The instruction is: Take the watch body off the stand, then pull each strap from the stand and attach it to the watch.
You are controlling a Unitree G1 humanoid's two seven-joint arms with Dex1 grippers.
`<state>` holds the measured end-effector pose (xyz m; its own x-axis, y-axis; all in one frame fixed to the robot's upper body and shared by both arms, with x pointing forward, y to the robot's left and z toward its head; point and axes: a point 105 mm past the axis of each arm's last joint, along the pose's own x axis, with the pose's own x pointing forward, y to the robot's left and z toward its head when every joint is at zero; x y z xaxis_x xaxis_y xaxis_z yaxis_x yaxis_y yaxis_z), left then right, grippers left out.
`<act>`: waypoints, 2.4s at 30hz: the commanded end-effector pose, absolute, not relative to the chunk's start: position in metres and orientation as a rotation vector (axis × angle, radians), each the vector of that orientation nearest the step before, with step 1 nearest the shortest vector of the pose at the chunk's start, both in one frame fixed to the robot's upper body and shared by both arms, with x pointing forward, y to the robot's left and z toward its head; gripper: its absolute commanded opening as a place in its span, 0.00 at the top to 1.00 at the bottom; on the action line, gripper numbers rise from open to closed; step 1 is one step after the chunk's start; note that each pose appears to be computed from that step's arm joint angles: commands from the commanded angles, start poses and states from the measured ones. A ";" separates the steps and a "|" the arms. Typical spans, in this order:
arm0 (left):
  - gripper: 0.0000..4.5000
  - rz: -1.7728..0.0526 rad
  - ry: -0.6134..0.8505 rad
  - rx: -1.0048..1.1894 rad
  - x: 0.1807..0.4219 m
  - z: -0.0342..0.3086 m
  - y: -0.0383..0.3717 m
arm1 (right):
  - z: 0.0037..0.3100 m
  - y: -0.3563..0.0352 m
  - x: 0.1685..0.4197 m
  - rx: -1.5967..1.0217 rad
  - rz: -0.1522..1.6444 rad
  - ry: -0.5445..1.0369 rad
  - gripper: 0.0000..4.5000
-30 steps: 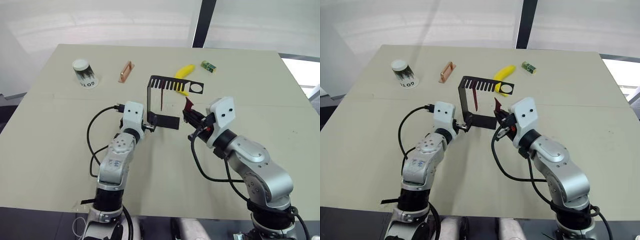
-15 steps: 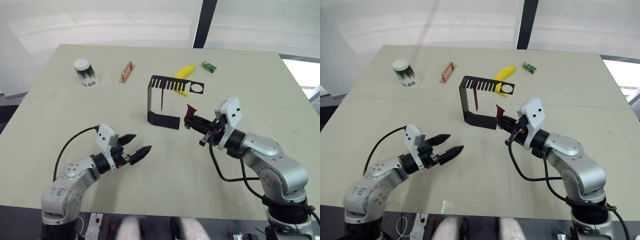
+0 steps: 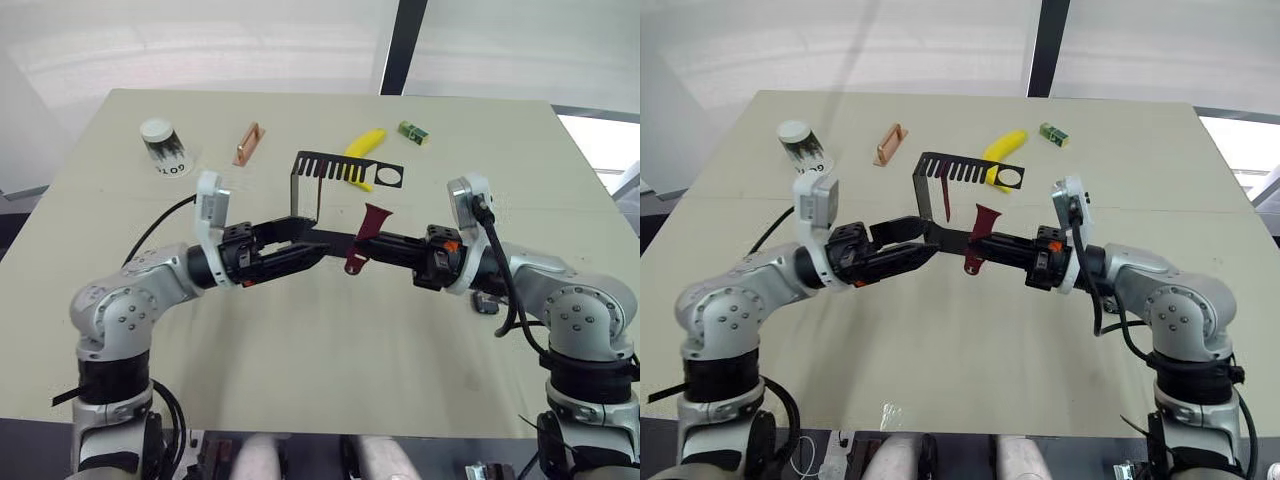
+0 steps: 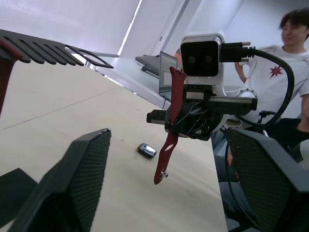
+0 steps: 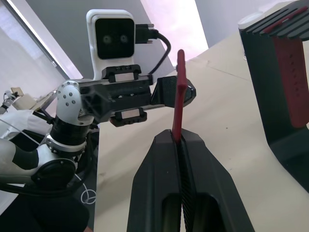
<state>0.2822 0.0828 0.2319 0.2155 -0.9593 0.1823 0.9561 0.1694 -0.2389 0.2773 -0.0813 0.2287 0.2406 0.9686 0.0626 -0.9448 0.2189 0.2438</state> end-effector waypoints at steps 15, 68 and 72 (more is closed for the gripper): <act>0.39 -1.459 0.020 -0.312 0.275 0.238 0.055 | 0.230 -0.069 0.263 0.192 1.445 0.097 1.00; 0.75 -1.497 0.022 -0.442 0.271 0.240 0.047 | 0.239 -0.072 0.262 0.231 1.462 0.094 1.00; 0.75 -1.506 0.012 -0.454 0.269 0.243 0.046 | 0.239 -0.072 0.261 0.230 1.463 0.097 1.00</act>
<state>0.2720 0.0437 0.2358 0.0912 -0.9674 0.2361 0.9500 0.0134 -0.3119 0.2642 -0.0692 0.2272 0.1116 0.9924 0.0524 -0.9634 0.0951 0.2507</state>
